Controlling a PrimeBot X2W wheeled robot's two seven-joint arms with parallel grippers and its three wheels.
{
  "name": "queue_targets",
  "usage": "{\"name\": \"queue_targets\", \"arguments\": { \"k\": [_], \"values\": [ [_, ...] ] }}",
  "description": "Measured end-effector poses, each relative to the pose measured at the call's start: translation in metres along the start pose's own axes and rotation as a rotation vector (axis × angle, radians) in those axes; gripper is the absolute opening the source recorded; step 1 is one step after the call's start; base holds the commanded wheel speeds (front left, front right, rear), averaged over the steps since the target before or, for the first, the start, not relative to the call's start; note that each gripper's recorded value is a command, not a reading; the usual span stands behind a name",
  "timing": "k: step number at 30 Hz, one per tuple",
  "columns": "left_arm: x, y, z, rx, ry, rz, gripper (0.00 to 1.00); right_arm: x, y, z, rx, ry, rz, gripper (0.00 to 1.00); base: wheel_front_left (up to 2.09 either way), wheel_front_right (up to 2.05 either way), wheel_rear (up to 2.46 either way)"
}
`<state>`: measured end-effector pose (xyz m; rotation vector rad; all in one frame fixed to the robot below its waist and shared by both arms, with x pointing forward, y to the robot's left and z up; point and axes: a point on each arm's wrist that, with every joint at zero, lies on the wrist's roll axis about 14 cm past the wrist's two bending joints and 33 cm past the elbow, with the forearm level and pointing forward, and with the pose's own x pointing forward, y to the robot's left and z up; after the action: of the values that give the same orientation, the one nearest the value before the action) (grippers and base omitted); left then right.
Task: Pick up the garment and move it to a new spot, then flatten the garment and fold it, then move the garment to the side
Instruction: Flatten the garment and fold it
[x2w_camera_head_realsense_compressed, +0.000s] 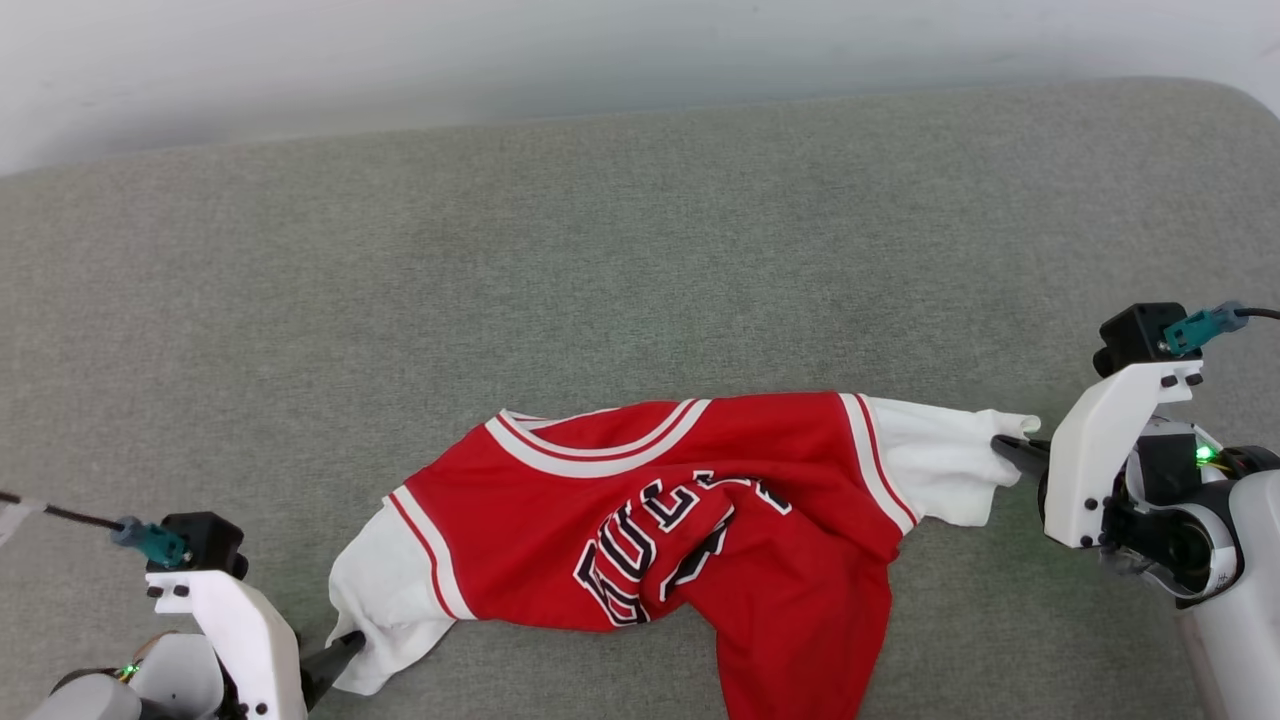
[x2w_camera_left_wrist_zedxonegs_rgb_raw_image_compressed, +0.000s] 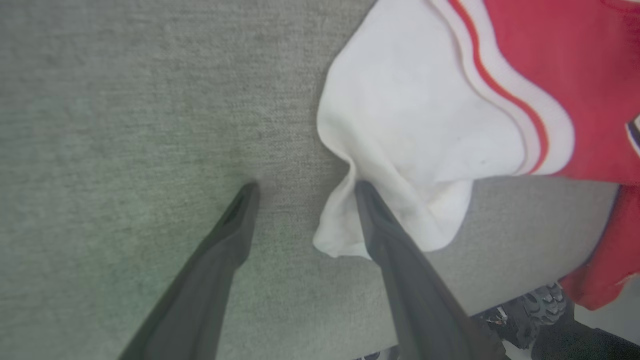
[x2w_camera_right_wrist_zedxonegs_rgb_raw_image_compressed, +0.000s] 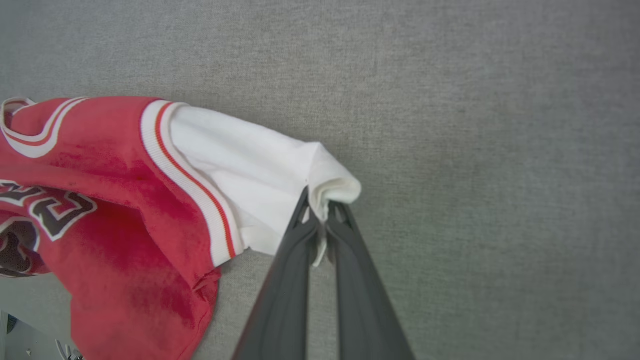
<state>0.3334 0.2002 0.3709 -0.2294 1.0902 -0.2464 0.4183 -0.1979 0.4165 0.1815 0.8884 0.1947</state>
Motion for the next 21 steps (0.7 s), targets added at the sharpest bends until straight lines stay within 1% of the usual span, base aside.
{"name": "queue_targets", "arguments": {
  "k": [2,3,4,5,6,10,14,17,21],
  "values": [
    [0.003,-0.003,-0.005,0.027,0.059,-0.011,1.0,-0.001,-0.003,-0.002,0.007,0.002,-0.006,0.0,0.0,0.0,0.0],
    [0.005,-0.004,-0.006,0.034,0.082,-0.014,0.93,-0.001,-0.004,-0.003,0.01,0.002,-0.008,0.0,0.0,0.0,0.0],
    [0.006,-0.005,-0.008,0.042,0.1,-0.017,0.47,-0.001,-0.005,-0.003,0.013,0.001,-0.01,0.0,0.0,0.0,0.0],
    [0.007,-0.006,-0.009,0.049,0.118,-0.019,0.19,-0.002,-0.006,-0.004,0.015,-0.001,-0.012,0.0,0.0,0.0,0.0],
    [0.007,-0.007,-0.009,0.051,0.125,-0.02,0.0,-0.002,-0.007,-0.004,0.017,-0.002,-0.012,0.0,0.0,0.0,0.0],
    [0.01,-0.009,-0.012,0.058,0.124,-0.022,0.0,-0.003,-0.008,-0.002,0.02,-0.014,-0.015,0.0,0.0,0.0,0.0],
    [0.009,-0.012,-0.004,0.09,0.055,-0.02,0.0,-0.007,-0.007,0.004,0.014,-0.041,-0.015,0.0,0.0,0.0,0.0],
    [0.005,-0.013,0.015,0.122,-0.049,-0.007,0.0,-0.012,-0.008,0.014,-0.007,-0.087,-0.025,0.0,0.0,0.0,0.0],
    [-0.01,-0.018,0.062,0.157,-0.244,0.011,0.0,-0.024,-0.012,0.033,-0.046,-0.176,-0.055,0.0,0.0,0.0,0.0]
  ]
}}
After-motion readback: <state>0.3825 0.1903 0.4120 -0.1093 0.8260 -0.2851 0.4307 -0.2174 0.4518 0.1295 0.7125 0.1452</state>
